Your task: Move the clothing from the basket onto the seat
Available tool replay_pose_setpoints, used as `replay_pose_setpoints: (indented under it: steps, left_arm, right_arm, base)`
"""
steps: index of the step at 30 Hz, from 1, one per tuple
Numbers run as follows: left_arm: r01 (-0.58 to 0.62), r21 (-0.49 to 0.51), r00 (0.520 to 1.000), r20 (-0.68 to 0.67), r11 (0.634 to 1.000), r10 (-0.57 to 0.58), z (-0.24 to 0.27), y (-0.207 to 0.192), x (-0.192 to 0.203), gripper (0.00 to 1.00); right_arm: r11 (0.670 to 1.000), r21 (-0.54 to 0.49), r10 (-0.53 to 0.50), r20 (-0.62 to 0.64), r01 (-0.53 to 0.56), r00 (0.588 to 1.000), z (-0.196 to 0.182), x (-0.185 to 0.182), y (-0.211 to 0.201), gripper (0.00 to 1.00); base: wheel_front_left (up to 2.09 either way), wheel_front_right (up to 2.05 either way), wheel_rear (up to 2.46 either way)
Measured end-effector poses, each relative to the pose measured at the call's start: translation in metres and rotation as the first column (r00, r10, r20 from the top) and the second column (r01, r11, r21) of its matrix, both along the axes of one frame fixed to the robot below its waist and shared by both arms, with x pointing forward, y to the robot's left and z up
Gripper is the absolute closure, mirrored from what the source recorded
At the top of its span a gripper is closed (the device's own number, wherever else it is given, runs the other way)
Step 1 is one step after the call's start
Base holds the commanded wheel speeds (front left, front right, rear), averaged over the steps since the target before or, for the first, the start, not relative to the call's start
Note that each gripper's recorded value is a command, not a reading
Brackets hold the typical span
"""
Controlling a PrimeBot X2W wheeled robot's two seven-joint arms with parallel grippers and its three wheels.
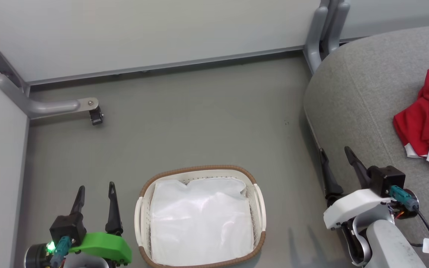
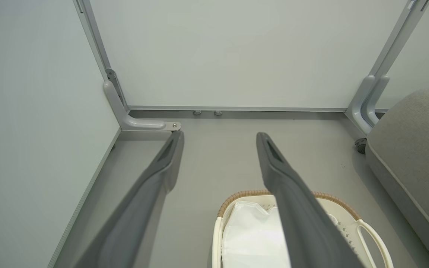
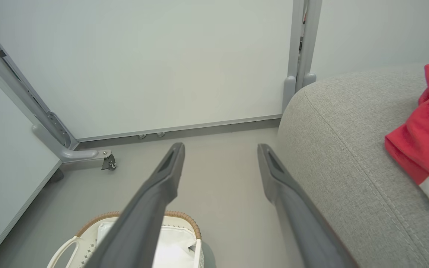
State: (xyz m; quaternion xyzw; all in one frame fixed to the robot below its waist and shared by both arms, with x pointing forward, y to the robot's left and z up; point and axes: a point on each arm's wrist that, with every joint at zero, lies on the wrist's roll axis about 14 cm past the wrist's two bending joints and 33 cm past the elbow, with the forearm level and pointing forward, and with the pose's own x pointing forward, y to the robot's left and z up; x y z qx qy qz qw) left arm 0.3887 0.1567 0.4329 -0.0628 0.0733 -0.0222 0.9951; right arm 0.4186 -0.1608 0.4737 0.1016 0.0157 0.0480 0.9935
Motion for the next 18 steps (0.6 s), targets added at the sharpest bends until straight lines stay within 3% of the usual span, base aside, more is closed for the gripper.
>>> replay_pose_setpoints:
  steps: [12,13,18]
  left_arm:
    - [-0.007,-0.020,1.000,0.016,1.000,0.008,0.007,0.003,-0.018,0.00]
    - [-0.008,-0.021,1.000,0.015,1.000,0.008,0.007,0.003,-0.019,1.00]
    - [-0.011,-0.021,0.999,-0.037,1.000,0.010,-0.008,0.003,-0.026,1.00]
  right_arm:
    - [1.000,0.011,-0.016,0.027,0.015,1.000,0.010,-0.017,-0.004,0.00]
    - [1.000,0.011,-0.018,0.024,0.018,1.000,0.009,-0.019,-0.005,1.00]
    - [1.000,0.017,-0.020,-0.040,0.021,0.999,-0.011,-0.028,-0.004,1.00]
  base:
    - [0.00,0.00,0.00]
    - [0.00,0.00,0.00]
    - [0.00,0.00,0.00]
